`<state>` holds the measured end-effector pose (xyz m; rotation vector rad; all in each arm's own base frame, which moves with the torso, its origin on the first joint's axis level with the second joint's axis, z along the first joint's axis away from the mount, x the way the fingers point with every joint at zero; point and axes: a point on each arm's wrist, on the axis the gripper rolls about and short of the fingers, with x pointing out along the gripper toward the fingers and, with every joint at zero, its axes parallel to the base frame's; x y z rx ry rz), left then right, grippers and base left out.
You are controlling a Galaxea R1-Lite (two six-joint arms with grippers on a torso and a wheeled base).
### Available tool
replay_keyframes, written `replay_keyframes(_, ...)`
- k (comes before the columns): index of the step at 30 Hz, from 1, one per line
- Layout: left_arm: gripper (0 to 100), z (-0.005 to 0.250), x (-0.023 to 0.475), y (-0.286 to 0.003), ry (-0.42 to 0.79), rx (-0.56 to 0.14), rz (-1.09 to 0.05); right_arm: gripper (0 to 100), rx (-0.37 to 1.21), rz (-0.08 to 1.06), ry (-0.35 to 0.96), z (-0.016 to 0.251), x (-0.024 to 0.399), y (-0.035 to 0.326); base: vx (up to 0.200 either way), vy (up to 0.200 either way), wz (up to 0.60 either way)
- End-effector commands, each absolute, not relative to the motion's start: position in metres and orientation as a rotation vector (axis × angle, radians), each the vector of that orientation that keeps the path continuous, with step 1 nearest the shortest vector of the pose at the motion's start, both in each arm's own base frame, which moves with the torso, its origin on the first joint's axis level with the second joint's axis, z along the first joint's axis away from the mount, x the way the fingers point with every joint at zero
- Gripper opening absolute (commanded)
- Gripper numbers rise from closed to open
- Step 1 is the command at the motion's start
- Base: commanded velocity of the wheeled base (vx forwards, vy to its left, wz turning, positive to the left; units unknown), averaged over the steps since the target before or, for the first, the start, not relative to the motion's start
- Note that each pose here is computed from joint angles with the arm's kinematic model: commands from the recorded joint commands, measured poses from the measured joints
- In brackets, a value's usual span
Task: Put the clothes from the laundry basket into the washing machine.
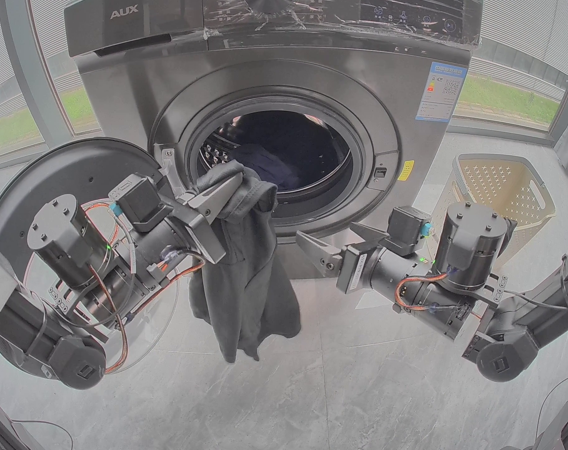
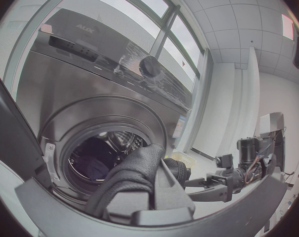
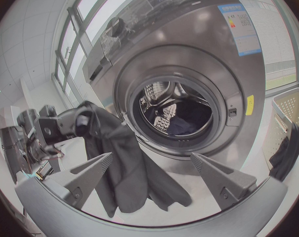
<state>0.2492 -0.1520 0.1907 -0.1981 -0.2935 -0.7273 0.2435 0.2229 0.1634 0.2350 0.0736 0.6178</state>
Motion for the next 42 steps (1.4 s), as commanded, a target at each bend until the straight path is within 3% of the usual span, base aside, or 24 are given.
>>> replay_keyframes(1,0,0.197,0.252,-0.151,-0.317,-0.202,-0.716,100,0.215,0.605,0.105,0.153,0.243,0.219,0.0,0.0,0.0)
replay_keyframes(16,0,0.221,0.241,-0.148,-0.406,-0.217,-0.733,100,0.129,0.606,0.179,0.117,0.252,0.232,0.0,0.0,0.0)
replay_keyframes(22,0,0.231,0.232,-0.144,-0.444,-0.221,-0.752,100,0.141,0.597,0.139,0.123,0.264,0.236,0.0,0.0,0.0)
replay_keyframes(31,0,0.227,0.23,-0.144,-0.426,-0.208,-0.787,100,0.191,0.598,0.028,0.149,0.279,0.245,0.0,0.0,0.0)
replay_keyframes(42,0,0.224,0.232,-0.145,-0.415,-0.206,-0.789,100,0.17,0.662,0.068,0.134,0.266,0.267,0.0,0.0,0.0)
